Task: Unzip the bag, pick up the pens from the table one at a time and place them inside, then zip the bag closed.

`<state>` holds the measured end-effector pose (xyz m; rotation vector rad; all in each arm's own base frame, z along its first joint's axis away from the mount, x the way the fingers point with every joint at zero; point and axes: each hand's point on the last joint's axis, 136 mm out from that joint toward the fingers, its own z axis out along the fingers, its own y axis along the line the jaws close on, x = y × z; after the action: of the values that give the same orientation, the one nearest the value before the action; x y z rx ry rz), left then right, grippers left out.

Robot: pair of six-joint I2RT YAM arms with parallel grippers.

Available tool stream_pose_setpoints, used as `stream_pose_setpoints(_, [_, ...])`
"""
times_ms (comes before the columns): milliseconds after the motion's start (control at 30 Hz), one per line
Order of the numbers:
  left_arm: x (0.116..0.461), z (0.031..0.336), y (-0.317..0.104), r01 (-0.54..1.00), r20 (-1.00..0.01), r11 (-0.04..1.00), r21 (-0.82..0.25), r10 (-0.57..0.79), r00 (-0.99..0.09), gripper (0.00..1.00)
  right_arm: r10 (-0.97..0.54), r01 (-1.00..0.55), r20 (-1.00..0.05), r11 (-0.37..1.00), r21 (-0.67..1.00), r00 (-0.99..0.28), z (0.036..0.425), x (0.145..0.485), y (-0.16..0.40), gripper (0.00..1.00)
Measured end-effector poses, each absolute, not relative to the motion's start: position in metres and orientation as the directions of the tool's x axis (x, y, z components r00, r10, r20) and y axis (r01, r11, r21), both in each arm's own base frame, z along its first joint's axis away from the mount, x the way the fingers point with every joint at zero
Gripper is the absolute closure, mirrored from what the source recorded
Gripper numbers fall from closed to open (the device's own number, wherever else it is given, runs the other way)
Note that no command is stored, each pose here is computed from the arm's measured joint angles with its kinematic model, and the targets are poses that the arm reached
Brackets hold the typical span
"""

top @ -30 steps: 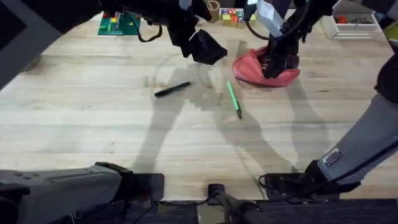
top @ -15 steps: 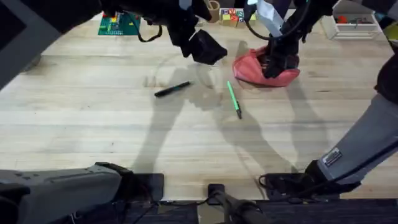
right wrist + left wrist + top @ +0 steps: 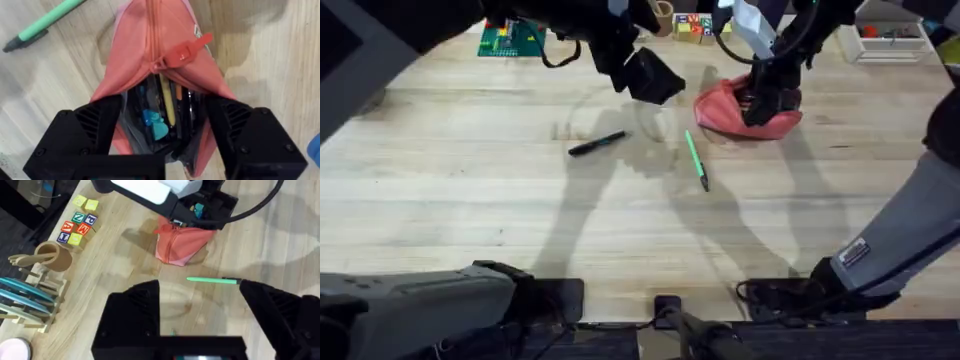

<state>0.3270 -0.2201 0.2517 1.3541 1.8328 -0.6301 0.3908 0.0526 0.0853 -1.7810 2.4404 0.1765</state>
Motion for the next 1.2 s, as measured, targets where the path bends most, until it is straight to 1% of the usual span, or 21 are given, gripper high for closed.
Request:
stream_pose_setpoints(133, [0.327, 0.252, -0.22, 0.947, -0.805, 0.317, 0.048, 0.574, -0.151, 0.007, -0.938, -0.952, -0.168, 0.306, 0.01, -0.304, 0.095, 0.388, 0.053, 0.005])
stream_pose_setpoints(533, [0.327, 0.252, -0.22, 0.947, -0.805, 0.317, 0.048, 0.574, -0.151, 0.008, -0.913, -0.921, -0.236, 0.368, -0.129, -0.332, 0.165, 0.379, 0.052, 0.006])
stream_pose_setpoints(733, [0.327, 0.252, -0.22, 0.947, -0.805, 0.317, 0.048, 0.574, -0.151, 0.008, -0.873, -0.871, -0.293, 0.452, -0.19, -0.39, 0.202, 0.37, 0.052, 0.006])
stream_pose_setpoints(1000, [0.327, 0.252, -0.22, 0.947, -0.805, 0.317, 0.048, 0.574, -0.151, 0.008, -0.785, -0.77, -0.406, 0.588, -0.248, -0.468, 0.254, 0.352, 0.052, 0.005])
stream_pose_setpoints(1200, [0.327, 0.252, -0.22, 0.947, -0.805, 0.317, 0.048, 0.574, -0.151, 0.008, -0.698, -0.691, -0.465, 0.688, -0.223, -0.545, 0.271, 0.344, 0.051, 0.005])
